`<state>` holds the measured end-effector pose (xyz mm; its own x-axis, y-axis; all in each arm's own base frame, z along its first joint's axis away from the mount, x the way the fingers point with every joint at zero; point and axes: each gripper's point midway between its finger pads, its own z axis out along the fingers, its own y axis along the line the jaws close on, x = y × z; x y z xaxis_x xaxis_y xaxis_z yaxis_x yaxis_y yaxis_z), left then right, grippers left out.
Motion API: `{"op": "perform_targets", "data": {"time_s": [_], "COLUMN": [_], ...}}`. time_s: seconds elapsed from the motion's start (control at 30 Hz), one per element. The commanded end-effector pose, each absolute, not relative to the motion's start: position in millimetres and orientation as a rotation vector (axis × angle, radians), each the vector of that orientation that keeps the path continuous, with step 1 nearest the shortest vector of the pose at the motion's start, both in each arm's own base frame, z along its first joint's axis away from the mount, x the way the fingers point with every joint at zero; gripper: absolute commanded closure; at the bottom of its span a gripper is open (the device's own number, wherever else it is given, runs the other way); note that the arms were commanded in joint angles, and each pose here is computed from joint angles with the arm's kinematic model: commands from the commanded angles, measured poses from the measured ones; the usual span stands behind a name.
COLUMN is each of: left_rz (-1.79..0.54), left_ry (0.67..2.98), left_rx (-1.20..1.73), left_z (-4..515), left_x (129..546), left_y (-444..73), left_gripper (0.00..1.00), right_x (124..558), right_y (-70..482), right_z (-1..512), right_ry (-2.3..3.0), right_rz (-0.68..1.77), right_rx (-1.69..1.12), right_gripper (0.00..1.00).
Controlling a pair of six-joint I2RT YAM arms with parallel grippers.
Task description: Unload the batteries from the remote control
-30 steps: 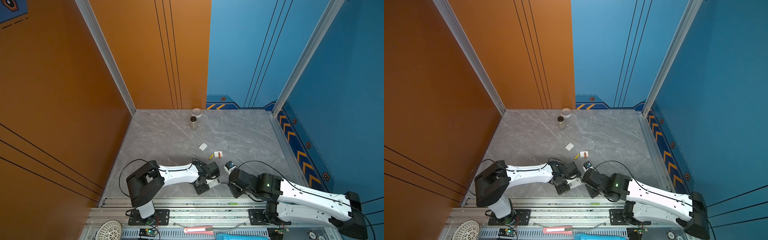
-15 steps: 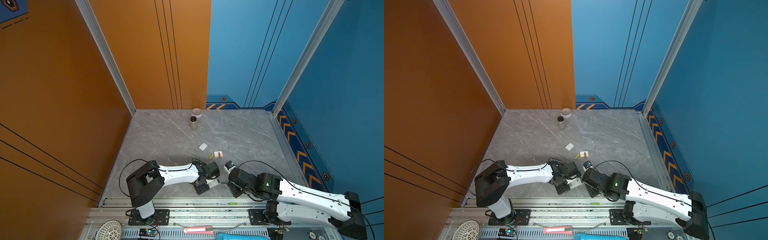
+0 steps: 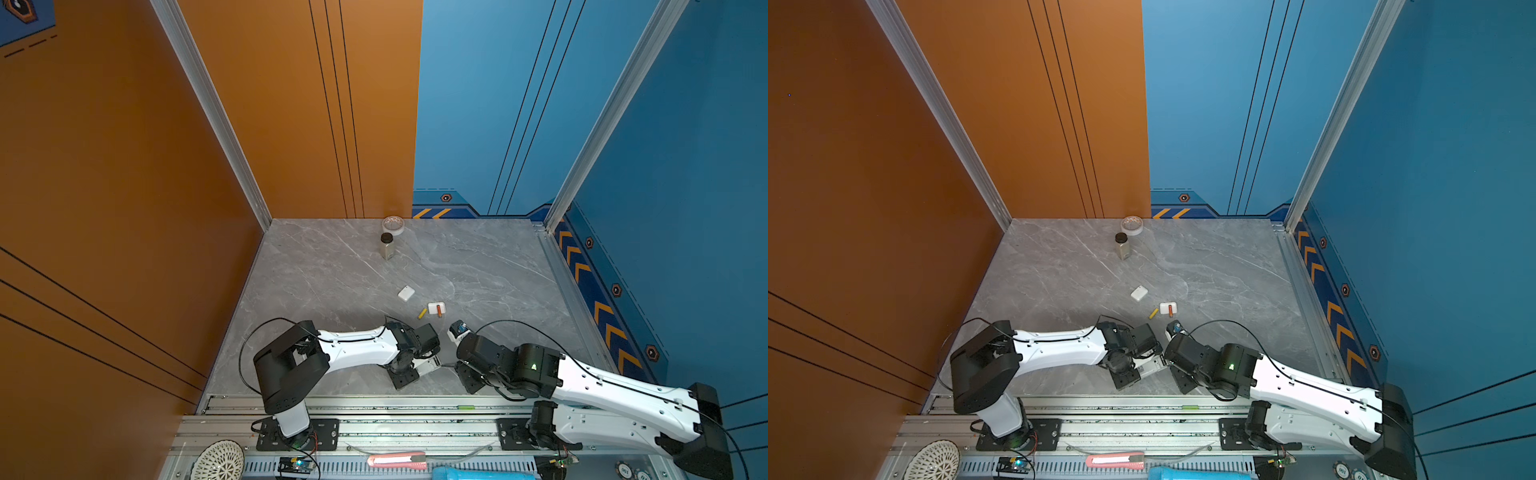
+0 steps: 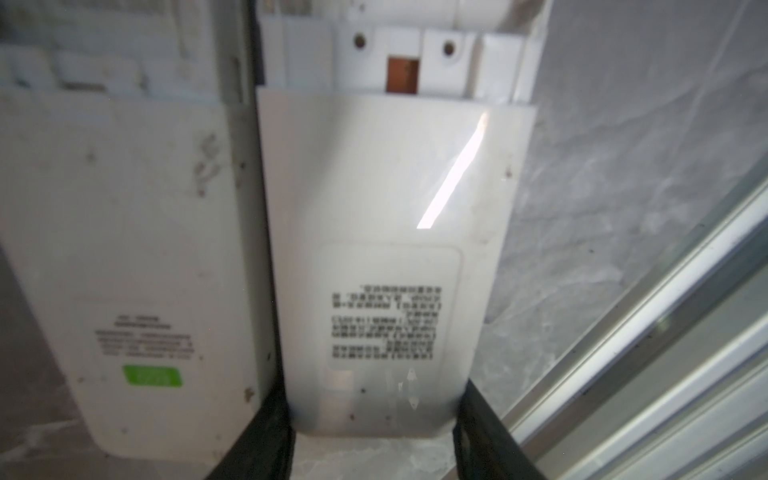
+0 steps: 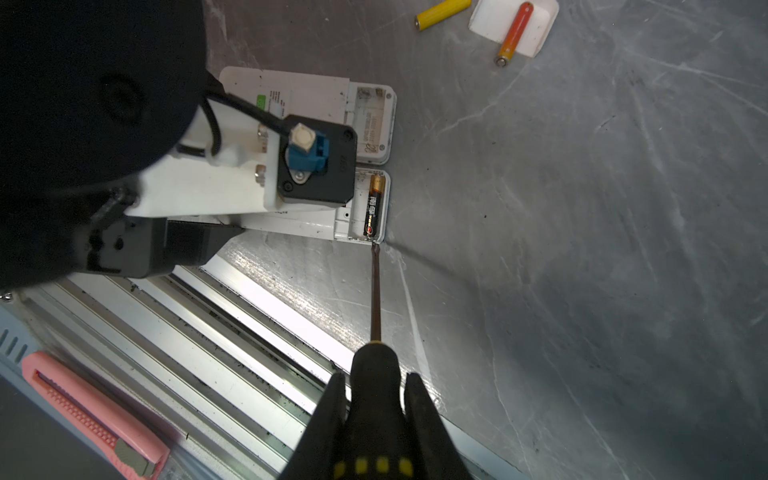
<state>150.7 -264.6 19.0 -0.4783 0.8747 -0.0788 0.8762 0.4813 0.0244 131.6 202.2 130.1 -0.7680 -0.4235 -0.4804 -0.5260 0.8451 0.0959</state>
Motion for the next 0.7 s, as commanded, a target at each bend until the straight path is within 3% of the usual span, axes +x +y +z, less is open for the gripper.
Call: {"op": "perform_targets", "data": {"time_s": [0.0,0.67], "left_rz": [0.027,0.038], "left_ry": [2.686,2.68], "left_rx": [1.616,1.62], "left_z": [6.0,6.0], "left_x": [145.1,146.1], "left_y": [-250.9,-249.8], "left_gripper": [0.96,0.97], "right_x": [136.8,127.8], "right_y": [215.0,204.1], "right_z": [146.4,139.3], "right_ry": [2.527,2.584], "right_rz": [0.373,0.336], "right_rx": [-0.703,-0.764], "right_gripper": [1.0,1.0]}}
